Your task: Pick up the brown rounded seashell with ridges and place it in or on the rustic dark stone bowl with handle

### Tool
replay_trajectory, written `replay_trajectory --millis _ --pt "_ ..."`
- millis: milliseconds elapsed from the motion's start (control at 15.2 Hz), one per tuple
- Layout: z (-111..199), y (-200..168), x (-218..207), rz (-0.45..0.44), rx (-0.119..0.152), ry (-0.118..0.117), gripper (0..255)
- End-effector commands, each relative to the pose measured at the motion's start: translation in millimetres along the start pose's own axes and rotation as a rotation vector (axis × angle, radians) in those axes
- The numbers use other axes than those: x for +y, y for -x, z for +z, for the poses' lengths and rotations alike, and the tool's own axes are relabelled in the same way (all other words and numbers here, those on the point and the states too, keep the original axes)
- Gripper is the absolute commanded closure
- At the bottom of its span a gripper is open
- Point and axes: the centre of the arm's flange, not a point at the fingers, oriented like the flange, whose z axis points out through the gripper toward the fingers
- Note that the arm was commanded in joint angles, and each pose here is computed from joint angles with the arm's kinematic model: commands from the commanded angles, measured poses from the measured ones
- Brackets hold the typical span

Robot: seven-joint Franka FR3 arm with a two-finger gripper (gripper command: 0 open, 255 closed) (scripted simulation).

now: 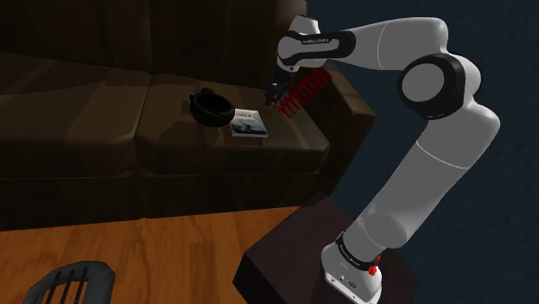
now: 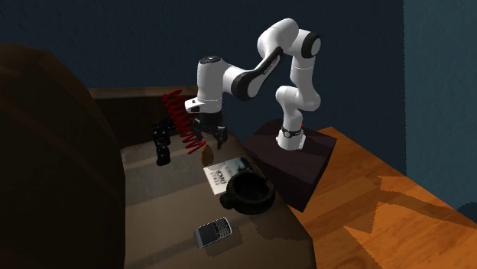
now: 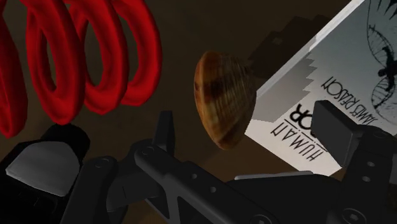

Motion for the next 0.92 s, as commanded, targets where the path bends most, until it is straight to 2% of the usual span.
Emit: replay_trajectory --millis 0,396,858 --pt "13.4 -8.3 3.9 -0.005 0.001 0.001 0" --pt "42.8 -8.3 4.0 -0.005 0.001 0.001 0" --pt "42.8 -8.3 4.0 -0.005 0.001 0.001 0"
